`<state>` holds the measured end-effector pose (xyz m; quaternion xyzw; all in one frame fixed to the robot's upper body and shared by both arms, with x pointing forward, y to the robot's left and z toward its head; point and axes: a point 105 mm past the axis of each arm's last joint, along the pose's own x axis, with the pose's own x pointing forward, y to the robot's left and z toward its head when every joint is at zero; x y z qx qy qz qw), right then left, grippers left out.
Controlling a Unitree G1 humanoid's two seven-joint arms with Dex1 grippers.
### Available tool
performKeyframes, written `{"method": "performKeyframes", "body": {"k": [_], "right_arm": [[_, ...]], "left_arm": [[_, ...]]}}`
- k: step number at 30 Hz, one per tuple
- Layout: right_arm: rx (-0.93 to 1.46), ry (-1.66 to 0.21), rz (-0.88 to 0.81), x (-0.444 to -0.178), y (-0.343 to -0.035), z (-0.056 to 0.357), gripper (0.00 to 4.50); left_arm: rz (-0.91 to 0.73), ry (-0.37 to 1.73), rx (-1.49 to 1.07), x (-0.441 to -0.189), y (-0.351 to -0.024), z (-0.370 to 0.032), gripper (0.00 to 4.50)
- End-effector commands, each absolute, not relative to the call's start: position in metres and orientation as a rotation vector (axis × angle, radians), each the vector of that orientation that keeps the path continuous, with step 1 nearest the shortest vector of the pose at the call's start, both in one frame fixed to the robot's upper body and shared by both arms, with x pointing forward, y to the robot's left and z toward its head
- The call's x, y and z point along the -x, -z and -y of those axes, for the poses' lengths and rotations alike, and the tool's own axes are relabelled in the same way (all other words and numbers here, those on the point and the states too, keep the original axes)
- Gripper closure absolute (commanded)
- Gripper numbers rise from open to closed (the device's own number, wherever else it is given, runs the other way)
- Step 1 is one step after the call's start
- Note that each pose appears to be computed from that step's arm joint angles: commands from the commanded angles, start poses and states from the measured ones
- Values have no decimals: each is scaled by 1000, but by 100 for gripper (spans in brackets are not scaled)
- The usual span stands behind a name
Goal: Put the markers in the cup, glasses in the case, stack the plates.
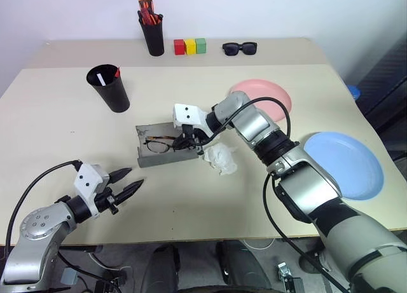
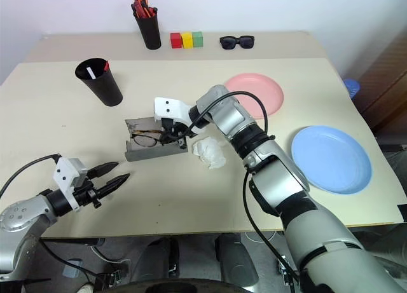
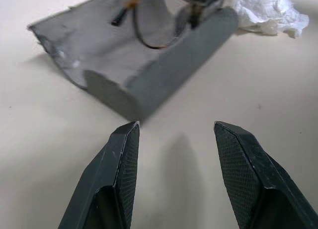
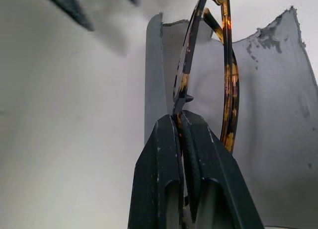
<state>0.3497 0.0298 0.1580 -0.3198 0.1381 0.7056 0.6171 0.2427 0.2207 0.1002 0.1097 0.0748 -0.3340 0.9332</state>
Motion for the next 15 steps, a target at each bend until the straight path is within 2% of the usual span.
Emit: {"method": "performKeyframes", "body": {"k": [1,6,7,8,10,15], "right_arm": [[729,-1631,-287,-346,-165,-35,445],[700,-1577,-289,-355,-167,-37,445],[701,-1570,-285,-356,-167,-37,386],[701,-1566,-280,-357,-168,-37,361],[694,-1552,-240,-358,-174,-37,270],[642,-1512,-126,-360,-193,-33,270]], "left_arm": [[-124,706,-244,-243,-109,-216,207],[-123,711,-247,-245,-110,-215,207],[-123,711,-248,-245,-110,-215,207],[-123,712,-249,-245,-111,-215,207],[-123,712,-252,-246,-112,-214,207],[-114,711,-248,-250,-118,-213,207]]}}
